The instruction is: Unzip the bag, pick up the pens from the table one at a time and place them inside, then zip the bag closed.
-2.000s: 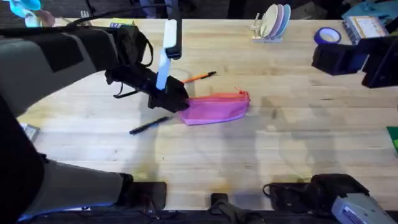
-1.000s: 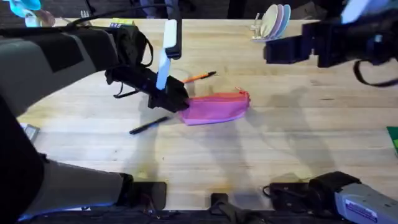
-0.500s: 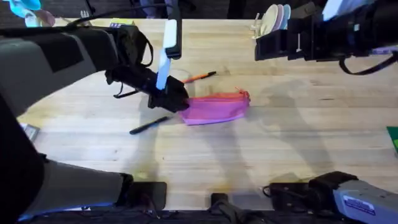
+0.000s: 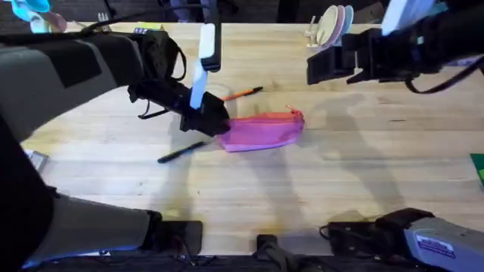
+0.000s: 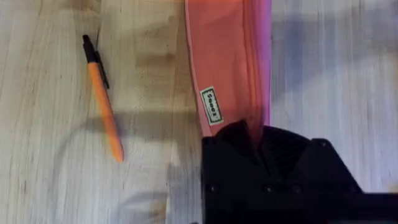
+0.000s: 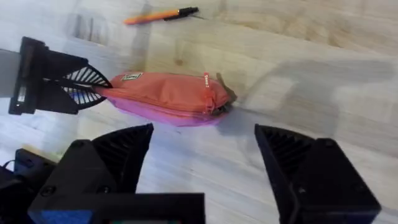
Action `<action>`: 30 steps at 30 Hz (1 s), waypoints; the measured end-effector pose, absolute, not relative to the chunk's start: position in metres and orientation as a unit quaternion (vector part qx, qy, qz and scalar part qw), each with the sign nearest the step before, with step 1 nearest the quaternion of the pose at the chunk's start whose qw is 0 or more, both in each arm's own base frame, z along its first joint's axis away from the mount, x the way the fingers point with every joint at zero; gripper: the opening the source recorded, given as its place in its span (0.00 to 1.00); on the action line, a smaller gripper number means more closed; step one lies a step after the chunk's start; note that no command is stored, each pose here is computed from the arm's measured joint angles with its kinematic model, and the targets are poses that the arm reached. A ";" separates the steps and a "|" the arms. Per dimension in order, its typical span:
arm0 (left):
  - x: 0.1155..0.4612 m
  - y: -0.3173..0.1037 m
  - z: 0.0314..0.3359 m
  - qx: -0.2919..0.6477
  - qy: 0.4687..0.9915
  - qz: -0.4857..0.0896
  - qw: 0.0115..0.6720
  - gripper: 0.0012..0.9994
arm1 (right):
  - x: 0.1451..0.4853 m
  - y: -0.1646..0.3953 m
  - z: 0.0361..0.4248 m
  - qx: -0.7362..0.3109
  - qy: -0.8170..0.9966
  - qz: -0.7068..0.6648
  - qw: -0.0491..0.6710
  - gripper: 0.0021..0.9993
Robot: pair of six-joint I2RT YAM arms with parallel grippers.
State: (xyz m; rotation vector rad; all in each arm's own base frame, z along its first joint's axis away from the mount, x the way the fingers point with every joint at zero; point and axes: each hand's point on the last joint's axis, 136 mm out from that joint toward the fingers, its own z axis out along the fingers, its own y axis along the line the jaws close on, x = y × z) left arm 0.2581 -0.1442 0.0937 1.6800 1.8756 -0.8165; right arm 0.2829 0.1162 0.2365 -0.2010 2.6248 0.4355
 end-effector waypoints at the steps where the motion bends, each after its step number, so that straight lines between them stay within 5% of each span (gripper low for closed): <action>1: 0.258 -0.144 0.094 0.615 0.687 -0.299 0.245 0.04 | 0.284 0.117 0.234 -0.074 0.957 0.158 0.230 1.00; 30: 0.260 -0.144 0.094 0.617 0.686 -0.297 0.247 0.04 | 0.309 0.147 0.136 -0.112 0.981 0.131 0.091 1.00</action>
